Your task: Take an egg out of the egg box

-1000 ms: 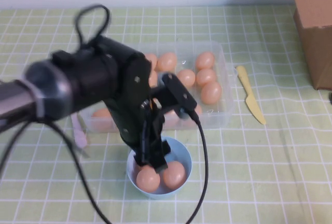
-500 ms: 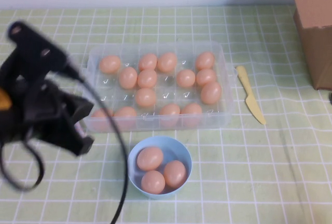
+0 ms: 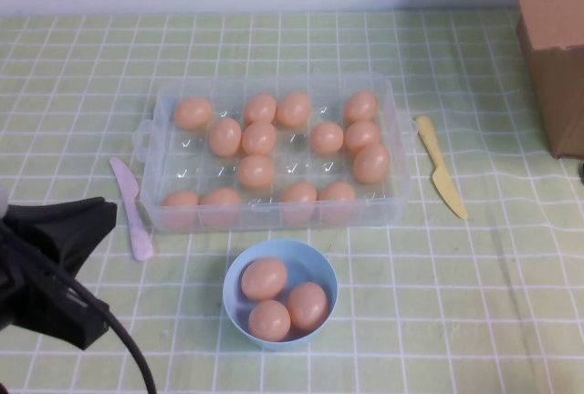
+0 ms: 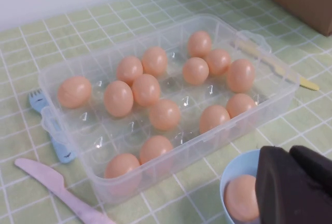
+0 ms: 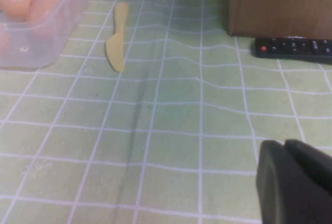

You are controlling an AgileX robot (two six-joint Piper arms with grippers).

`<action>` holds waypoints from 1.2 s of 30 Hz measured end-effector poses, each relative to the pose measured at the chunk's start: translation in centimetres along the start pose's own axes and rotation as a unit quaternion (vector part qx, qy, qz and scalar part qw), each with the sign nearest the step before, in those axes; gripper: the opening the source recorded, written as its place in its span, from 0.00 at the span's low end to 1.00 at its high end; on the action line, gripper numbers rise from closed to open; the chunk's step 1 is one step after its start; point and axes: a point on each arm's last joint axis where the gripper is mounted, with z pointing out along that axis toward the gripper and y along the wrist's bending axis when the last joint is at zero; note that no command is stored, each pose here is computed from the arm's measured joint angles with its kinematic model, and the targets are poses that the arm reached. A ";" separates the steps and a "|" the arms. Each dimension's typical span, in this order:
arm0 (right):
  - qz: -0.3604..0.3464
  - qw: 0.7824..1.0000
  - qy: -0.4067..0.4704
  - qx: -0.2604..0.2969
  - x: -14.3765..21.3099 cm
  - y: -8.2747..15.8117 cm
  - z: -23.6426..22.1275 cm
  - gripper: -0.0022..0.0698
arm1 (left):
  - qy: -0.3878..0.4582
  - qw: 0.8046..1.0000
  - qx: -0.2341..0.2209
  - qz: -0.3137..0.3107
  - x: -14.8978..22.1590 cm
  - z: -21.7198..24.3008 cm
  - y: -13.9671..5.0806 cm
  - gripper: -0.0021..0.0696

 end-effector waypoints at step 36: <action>0.000 1.000 0.000 0.000 0.0 0.0 0.0 0.01 | -0.150 0.957 -0.249 0.001 14.5 -4.0 2.4 0.02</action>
